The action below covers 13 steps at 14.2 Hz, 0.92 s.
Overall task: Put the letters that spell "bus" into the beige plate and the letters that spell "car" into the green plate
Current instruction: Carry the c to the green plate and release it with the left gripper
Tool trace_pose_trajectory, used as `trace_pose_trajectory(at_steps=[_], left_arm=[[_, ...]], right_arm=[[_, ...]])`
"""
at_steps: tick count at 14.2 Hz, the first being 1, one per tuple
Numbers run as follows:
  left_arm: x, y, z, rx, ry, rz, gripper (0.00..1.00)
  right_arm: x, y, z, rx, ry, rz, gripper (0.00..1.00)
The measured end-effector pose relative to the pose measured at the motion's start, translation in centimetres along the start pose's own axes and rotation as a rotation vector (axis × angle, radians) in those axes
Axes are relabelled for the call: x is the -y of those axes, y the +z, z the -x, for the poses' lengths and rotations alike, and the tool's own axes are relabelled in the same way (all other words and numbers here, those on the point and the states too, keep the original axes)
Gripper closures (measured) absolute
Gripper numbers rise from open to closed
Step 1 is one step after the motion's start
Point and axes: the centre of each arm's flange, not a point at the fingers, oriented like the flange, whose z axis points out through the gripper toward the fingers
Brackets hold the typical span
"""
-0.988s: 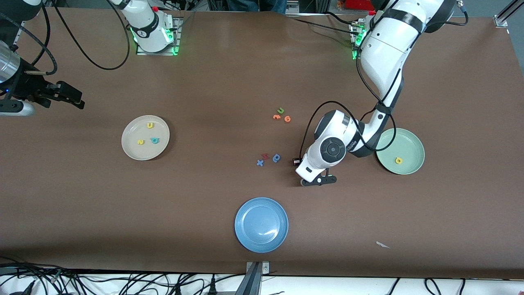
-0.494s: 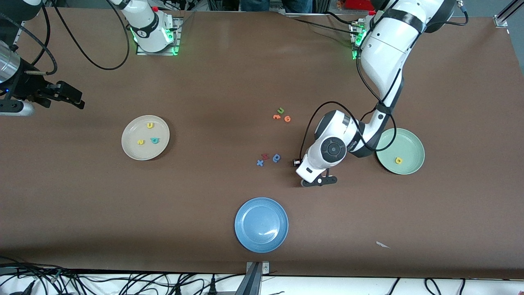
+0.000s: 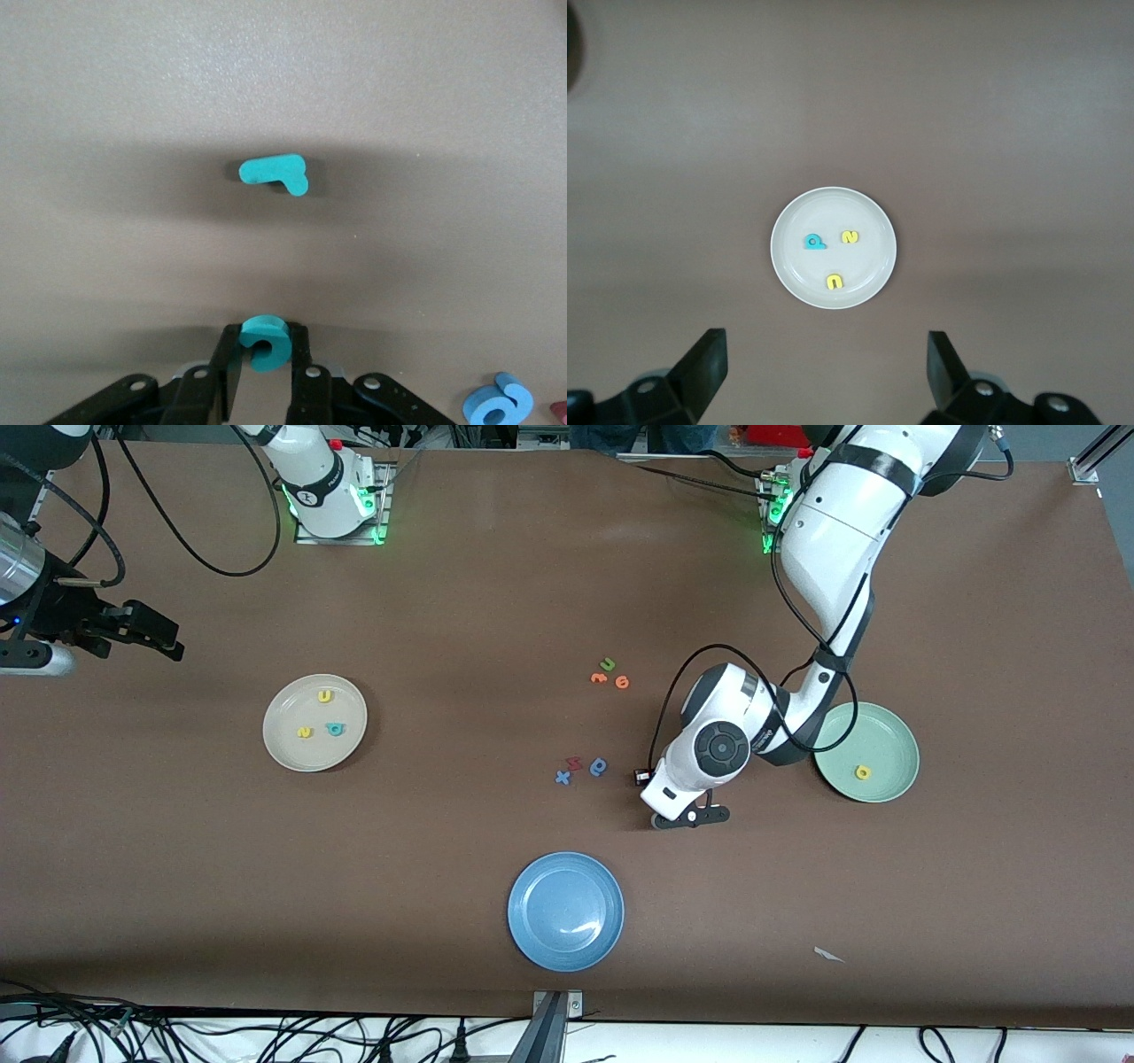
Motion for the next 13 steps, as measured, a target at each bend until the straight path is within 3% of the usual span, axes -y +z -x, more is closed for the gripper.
trace_pose_trajectory(at_steps=[5, 8, 13], left_arm=[[3.4, -2.6, -2.5, 0.005, 0.038, -0.029, 0.73], [9.0, -6.8, -4.3, 0.074, 0.135, -0.052, 0.73], [19.5, -11.0, -4.9, 0.101, 0.248, -0.127, 0.73]], right_arm=[[0.0, 0.0, 0.0, 0.0, 0.0, 0.0, 0.0], [0.0, 0.0, 0.0, 0.0, -0.001, 0.0, 0.0], [0.0, 0.0, 0.0, -0.001, -0.001, 0.0, 0.0]])
